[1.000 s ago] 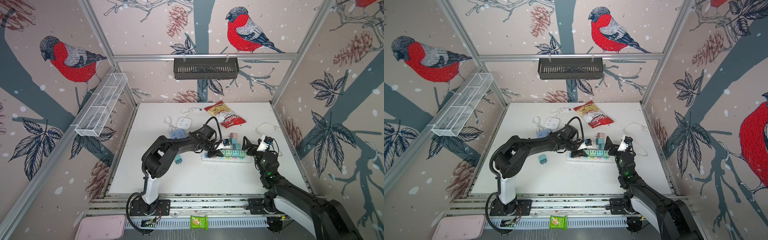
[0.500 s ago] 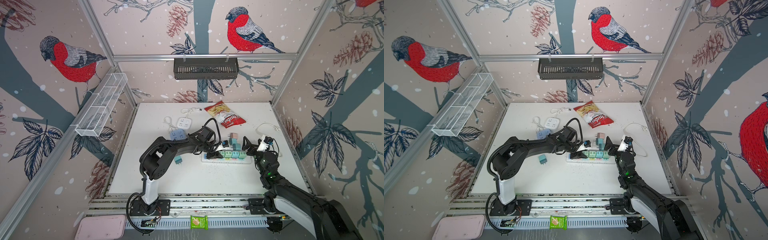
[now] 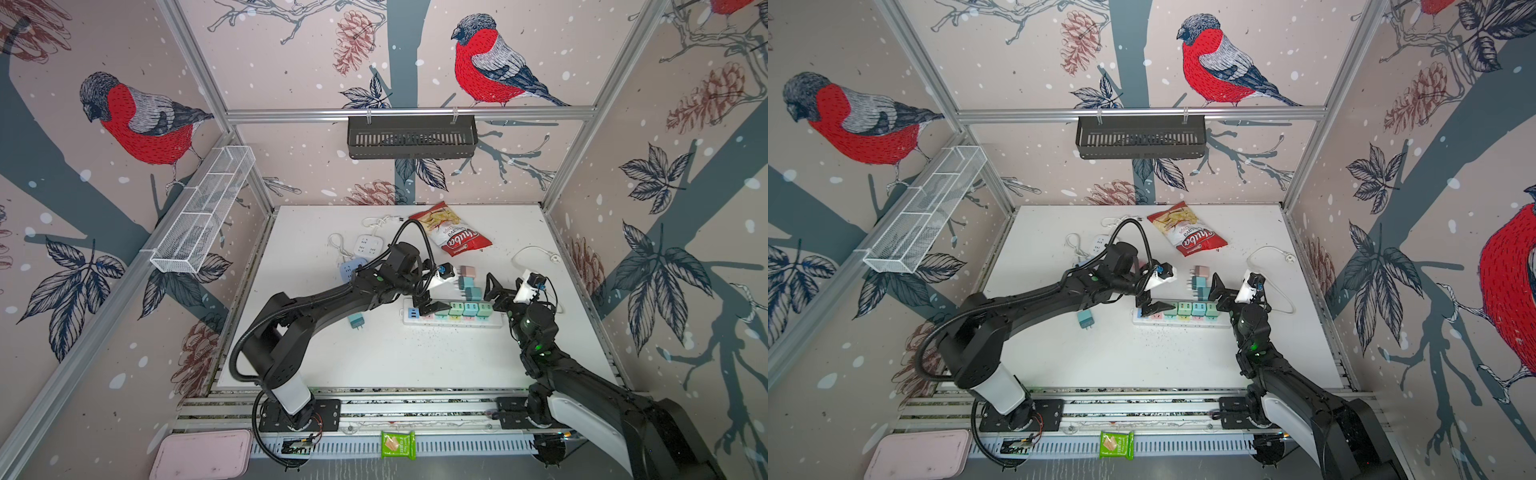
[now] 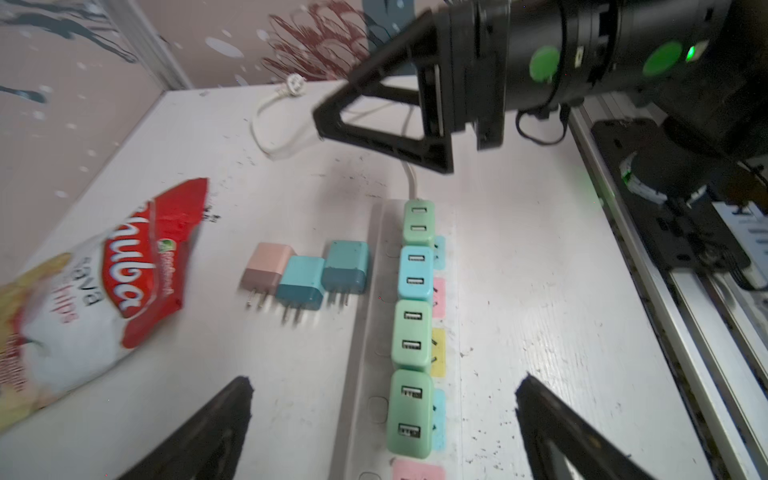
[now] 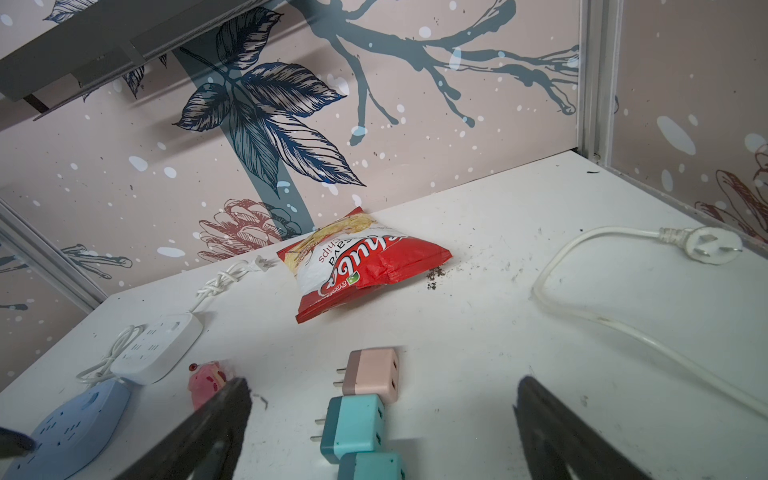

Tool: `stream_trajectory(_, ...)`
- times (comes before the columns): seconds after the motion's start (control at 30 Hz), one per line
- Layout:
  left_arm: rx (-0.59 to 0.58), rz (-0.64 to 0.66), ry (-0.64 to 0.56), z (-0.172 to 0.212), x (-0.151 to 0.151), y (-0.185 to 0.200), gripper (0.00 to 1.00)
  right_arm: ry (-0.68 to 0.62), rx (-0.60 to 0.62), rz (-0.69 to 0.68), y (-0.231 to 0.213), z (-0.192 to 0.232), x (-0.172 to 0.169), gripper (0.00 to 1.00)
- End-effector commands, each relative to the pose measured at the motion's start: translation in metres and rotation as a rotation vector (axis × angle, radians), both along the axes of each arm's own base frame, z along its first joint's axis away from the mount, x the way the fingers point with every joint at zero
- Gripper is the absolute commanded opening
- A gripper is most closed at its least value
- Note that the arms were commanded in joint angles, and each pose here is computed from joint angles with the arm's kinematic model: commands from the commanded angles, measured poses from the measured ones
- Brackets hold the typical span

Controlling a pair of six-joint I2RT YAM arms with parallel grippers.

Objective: Insert the plug
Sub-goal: 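Open the left gripper and lift it off the plugged adapter while the right rises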

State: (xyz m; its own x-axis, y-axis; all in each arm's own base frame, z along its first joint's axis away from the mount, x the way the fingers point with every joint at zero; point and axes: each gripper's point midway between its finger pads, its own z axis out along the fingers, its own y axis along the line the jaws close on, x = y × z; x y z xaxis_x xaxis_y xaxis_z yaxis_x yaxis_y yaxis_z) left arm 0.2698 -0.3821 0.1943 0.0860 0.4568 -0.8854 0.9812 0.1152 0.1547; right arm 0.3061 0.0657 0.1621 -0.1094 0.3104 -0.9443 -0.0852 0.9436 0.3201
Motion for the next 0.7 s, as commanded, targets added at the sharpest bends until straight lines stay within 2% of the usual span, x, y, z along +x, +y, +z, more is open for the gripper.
stream_trajectory(0.0,-0.21,0.254,-0.058,0.071,0.029,0.024,0.99,-0.019,0.012,-0.008,-0.001,0.006,0.003,1.0)
stream_trajectory(0.1,-0.361,0.594,-0.024,0.103,0.049,0.074,0.99,-0.008,0.007,-0.003,0.001,0.004,0.006,1.0)
stream_trajectory(0.17,-0.449,0.782,0.052,0.113,0.058,0.107,0.98,-0.004,0.0,0.018,0.005,0.005,0.008,1.0)
stream_trajectory(0.3,-0.457,0.933,0.202,0.108,0.057,0.139,0.98,-0.004,0.003,0.061,0.014,0.007,0.013,1.0)
stream_trajectory(0.4,-0.579,1.308,0.348,0.086,0.066,0.194,0.98,0.081,0.066,0.029,0.015,0.006,0.027,1.0)
stream_trajectory(0.47,-0.692,1.605,0.454,0.073,0.061,0.236,0.98,0.174,0.177,-0.022,0.015,0.005,0.037,1.0)
stream_trajectory(0.5,-0.706,1.637,0.457,0.072,0.058,0.242,0.98,0.217,0.222,-0.039,0.018,0.004,0.04,1.0)
stream_trajectory(0.57,-0.723,1.568,0.409,0.078,0.055,0.24,0.98,0.31,0.316,-0.086,0.023,0.003,0.041,0.99)
stream_trajectory(0.63,-0.744,1.516,0.318,0.081,0.05,0.246,0.98,0.312,0.338,-0.037,0.04,0.013,0.038,0.99)
stream_trajectory(0.67,-0.763,1.538,0.276,0.079,0.047,0.256,0.98,0.298,0.325,0.008,0.051,0.024,0.036,1.0)
